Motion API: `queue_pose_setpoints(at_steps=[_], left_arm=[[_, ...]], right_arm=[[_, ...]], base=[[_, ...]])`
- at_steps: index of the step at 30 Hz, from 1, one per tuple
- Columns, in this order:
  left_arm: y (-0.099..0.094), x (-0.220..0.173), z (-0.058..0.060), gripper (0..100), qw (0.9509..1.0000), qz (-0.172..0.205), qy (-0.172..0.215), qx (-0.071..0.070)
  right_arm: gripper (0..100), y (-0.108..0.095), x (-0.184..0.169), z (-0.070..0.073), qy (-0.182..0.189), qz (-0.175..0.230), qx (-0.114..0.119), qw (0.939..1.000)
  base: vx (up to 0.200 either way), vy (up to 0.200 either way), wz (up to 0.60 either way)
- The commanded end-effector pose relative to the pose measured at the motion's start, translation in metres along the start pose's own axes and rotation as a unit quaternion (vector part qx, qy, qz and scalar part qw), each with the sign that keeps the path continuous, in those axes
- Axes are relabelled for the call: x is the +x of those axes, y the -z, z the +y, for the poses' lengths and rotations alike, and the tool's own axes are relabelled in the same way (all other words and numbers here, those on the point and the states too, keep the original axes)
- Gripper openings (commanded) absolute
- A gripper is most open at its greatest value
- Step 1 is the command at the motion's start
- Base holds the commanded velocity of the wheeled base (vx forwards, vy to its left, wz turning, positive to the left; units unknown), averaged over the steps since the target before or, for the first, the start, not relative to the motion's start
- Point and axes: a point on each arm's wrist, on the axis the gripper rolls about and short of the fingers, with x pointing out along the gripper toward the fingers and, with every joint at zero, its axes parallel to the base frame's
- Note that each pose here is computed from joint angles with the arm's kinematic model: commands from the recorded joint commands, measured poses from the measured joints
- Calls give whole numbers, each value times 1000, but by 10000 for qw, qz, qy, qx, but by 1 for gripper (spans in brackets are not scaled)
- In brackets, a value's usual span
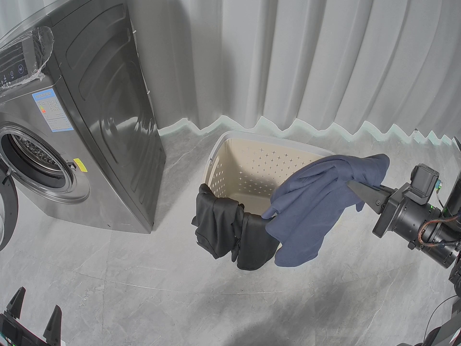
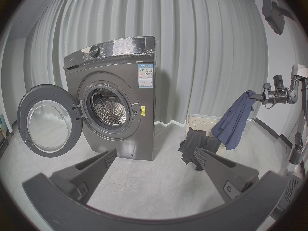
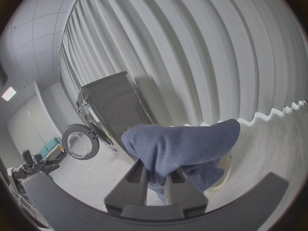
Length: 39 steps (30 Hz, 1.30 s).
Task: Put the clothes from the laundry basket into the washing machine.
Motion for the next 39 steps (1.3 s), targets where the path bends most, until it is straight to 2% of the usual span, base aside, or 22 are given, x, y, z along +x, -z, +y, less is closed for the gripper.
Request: queue_pose_setpoints(at_steps=[1, 6, 9, 18, 21, 27, 39], left_arm=[[5, 0, 0, 100, 10000, 7, 12, -12], [5, 0, 0, 100, 10000, 7, 12, -5], [5, 0, 0, 100, 10000, 7, 12, -5], [5, 0, 0, 100, 10000, 22, 12, -5], [5, 0, 0, 100, 10000, 30, 20, 3], [5, 0, 0, 100, 10000, 23, 28, -5], [5, 1, 0, 100, 10000, 54, 50, -5]], right_arm=[[0, -1, 2, 1, -47, -9, -70, 10000], [0, -1, 6, 2, -56, -15, -170, 9998], [0, -3, 8, 2, -193, -38, -264, 9995], [0, -8, 19, 3, -241, -440, -607, 9969], [0, -5, 18, 3, -240, -378, -597, 9972], [0, -13, 18, 4, -274, -542, -573, 9965], [0, -13, 26, 9, -388, -680, -549, 9954]], base=[[0, 0, 0], [0, 0, 0], [-200, 0, 0], [-200, 0, 0], [-200, 0, 0], [0, 0, 0], [0, 200, 0]])
